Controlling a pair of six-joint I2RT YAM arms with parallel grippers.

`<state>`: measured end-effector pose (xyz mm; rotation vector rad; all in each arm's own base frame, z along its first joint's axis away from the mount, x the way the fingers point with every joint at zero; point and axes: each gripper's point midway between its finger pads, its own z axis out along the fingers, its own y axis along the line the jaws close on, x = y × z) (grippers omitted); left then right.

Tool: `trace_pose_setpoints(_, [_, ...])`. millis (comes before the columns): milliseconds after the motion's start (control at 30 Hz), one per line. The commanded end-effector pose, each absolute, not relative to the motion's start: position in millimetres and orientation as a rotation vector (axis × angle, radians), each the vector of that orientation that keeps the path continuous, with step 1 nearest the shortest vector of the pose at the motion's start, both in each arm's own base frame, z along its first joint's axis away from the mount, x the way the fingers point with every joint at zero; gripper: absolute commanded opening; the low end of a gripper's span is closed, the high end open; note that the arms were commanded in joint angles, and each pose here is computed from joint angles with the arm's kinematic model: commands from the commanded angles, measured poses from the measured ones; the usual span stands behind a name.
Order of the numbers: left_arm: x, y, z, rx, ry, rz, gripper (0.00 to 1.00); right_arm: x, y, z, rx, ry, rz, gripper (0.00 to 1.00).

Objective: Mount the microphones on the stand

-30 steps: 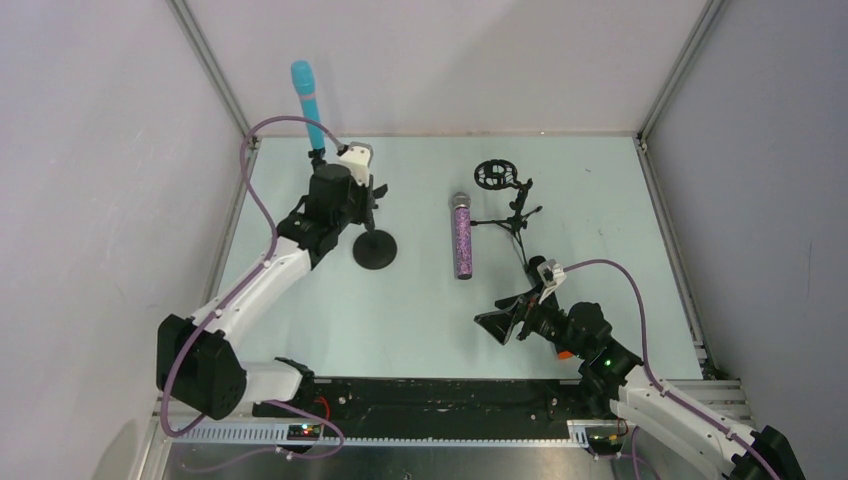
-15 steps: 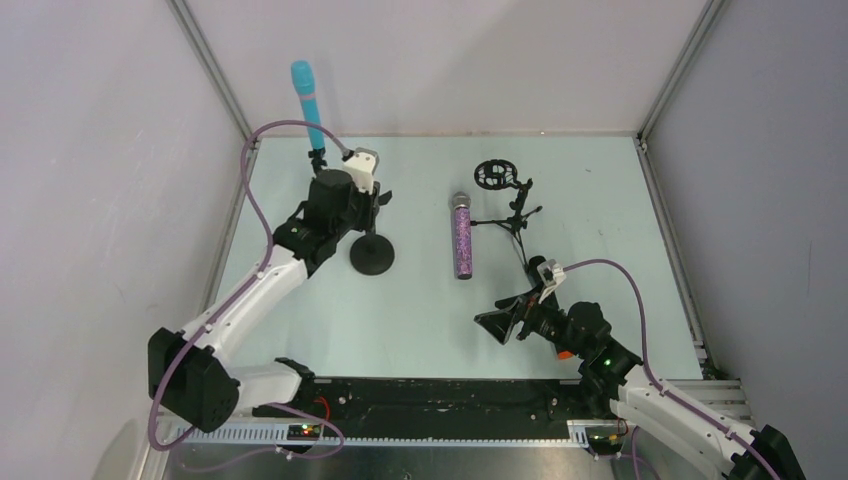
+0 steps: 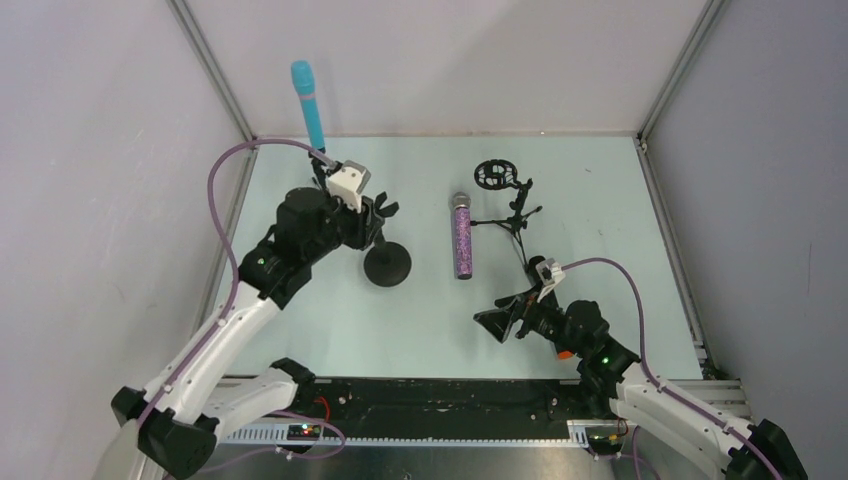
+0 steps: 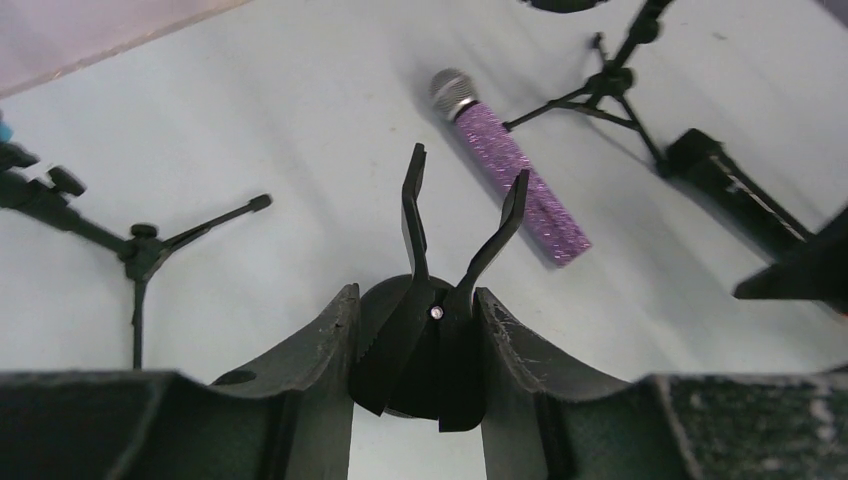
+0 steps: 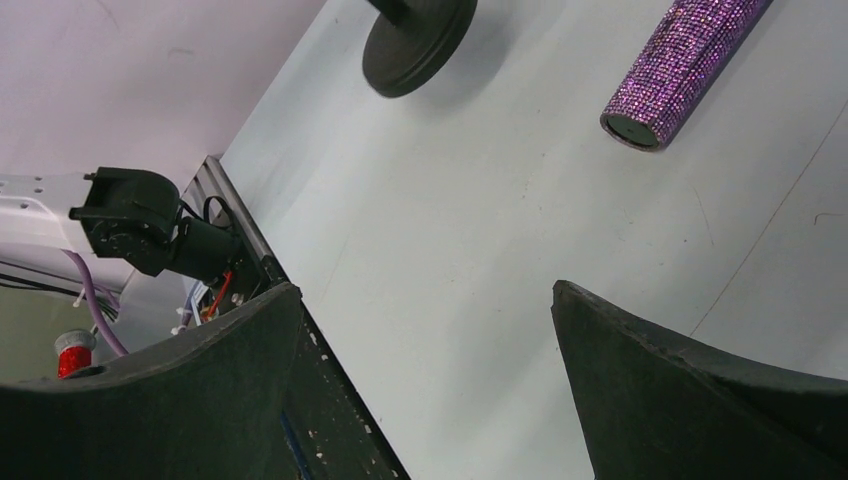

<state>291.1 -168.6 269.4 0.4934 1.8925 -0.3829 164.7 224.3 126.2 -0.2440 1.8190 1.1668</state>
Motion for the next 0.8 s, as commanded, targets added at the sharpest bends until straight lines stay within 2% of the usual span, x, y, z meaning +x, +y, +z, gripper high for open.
trace_pose_setpoints(0, [266.3,-195.1,306.2,0.600,1.736,-0.567,0.00,175.8,225.1,154.2,-0.249,1.732,1.143,1.00])
trace_pose_setpoints(467, [223.0,-238.3,302.4,0.839,1.666,-0.739,0.00,177.1,223.1,159.1,-0.250,1.716,1.141,1.00])
trace_pose_setpoints(767, [240.1,-228.4,286.8,0.800,1.713,-0.566,0.00,177.1,221.7,157.0,-0.251,1.727,1.133,1.00])
